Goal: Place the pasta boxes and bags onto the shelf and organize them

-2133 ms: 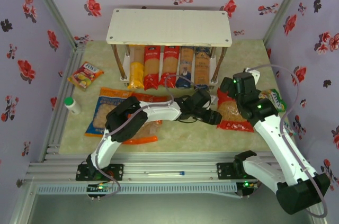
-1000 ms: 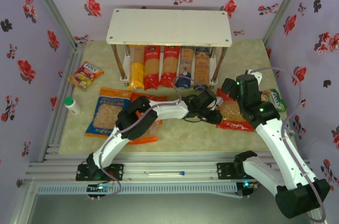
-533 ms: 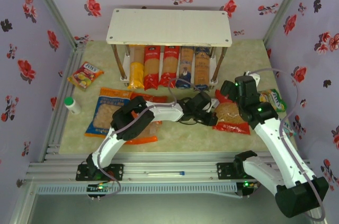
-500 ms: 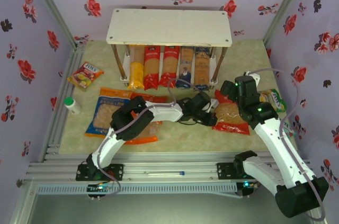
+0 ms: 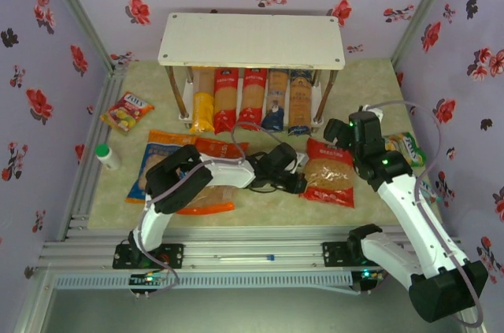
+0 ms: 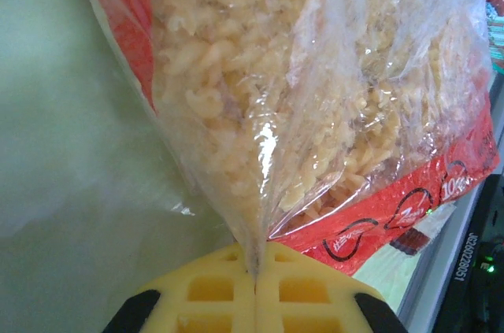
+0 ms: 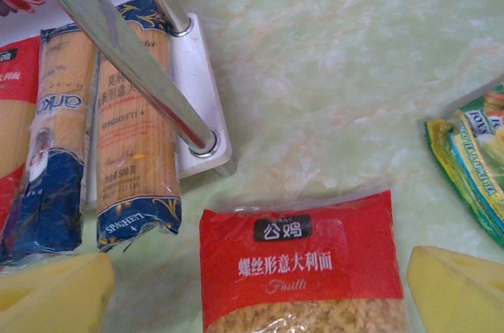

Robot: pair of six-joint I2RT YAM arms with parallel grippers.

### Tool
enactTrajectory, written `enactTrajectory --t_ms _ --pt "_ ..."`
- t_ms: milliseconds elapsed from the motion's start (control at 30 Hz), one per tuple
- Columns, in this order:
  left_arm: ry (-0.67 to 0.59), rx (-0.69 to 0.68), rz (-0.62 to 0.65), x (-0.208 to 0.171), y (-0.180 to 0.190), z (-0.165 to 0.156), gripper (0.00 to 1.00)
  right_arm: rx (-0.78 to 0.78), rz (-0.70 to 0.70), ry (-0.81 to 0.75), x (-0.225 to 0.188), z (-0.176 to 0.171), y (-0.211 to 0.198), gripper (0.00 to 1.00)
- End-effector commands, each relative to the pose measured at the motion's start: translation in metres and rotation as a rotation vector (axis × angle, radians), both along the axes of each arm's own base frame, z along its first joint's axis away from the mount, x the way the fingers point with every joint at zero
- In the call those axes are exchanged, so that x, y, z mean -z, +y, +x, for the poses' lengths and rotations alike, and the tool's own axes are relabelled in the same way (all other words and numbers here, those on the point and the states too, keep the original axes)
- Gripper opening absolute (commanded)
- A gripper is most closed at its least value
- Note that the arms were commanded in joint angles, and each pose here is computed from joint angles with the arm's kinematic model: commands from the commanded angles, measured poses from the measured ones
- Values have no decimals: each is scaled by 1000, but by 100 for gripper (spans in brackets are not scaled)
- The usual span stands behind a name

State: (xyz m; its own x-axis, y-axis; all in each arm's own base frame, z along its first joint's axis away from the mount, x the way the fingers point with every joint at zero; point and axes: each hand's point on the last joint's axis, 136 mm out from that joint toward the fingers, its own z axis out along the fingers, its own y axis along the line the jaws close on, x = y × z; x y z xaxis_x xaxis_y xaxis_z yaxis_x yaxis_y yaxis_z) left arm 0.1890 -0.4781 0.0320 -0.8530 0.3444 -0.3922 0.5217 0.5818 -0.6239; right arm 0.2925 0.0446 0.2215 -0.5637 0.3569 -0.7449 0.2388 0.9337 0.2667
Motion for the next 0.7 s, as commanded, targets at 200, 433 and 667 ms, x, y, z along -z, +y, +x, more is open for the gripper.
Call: enactTrajectory --t_ms 200,433,667 --pt "24 -158 155 34 66 5 0 -37 55 1 2 7 13 96" --pt "4 -202 163 28 86 9 0 -62 52 12 4 11 23 96" --pt "-3 -224 171 26 100 5 0 -82 40 8 2 13 31 96"
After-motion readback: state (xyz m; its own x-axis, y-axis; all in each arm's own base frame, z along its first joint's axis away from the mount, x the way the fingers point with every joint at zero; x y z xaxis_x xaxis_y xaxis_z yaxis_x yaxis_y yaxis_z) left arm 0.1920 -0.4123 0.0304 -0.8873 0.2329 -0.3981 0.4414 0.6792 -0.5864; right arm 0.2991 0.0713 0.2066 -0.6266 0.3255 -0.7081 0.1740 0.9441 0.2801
